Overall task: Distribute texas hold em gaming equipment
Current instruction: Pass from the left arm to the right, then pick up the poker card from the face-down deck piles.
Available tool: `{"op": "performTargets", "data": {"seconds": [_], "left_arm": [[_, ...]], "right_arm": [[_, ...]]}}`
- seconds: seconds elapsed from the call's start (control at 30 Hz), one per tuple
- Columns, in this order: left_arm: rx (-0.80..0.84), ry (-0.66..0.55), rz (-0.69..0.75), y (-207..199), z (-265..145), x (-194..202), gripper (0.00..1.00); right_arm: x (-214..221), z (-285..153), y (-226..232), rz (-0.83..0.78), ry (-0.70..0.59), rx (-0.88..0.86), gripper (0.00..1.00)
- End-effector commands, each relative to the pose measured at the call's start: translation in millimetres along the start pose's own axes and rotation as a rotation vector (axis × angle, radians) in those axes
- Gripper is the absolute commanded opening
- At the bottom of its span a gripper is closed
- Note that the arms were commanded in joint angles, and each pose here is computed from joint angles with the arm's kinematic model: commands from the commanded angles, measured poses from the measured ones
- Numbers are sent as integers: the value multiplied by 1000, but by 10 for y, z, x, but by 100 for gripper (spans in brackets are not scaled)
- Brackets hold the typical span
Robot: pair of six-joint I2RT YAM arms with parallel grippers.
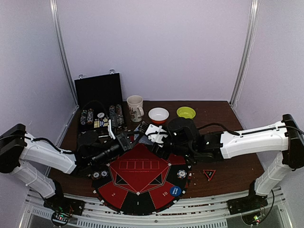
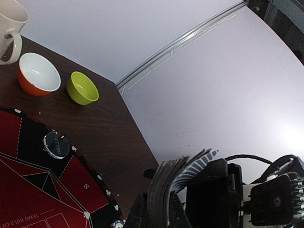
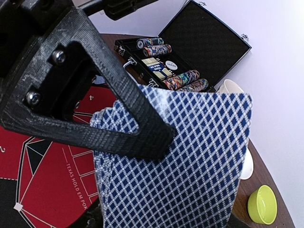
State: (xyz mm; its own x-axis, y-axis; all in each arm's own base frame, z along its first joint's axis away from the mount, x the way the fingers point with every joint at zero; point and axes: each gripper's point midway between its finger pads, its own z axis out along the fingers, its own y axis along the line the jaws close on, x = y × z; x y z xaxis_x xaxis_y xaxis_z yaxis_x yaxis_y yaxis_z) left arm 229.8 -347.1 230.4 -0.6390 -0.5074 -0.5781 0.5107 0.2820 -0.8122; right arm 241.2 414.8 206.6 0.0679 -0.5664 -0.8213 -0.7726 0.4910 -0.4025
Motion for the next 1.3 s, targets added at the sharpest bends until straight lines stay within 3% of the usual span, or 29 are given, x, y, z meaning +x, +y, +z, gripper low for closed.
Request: {"op": "performTargets", "data": {"seconds": [0.0, 0.4, 0.67, 0.8, 0.93, 1.0, 1.27], "left_arm": [[76, -16, 3, -148, -23, -56, 19], [6, 94, 221, -153, -122, 8, 65], [-126, 284, 317, 215, -337, -107, 73], [-38, 398, 420, 47, -274, -50, 83], [82, 496, 427, -133, -205, 97, 97], [87, 520, 419, -113, -171, 140, 97], [26, 556, 470, 86, 1, 177, 80]], "right_arm": [[-86, -29, -78, -5, 1, 18, 55], [98, -203, 89, -109, 97, -133, 54], [159, -356, 252, -156, 129, -267, 54], [130, -365, 278, -162, 129, -288, 54], [127, -346, 288, -170, 139, -294, 54], [111, -339, 291, -170, 136, -296, 54], [102, -311, 312, -170, 135, -300, 54]]}}
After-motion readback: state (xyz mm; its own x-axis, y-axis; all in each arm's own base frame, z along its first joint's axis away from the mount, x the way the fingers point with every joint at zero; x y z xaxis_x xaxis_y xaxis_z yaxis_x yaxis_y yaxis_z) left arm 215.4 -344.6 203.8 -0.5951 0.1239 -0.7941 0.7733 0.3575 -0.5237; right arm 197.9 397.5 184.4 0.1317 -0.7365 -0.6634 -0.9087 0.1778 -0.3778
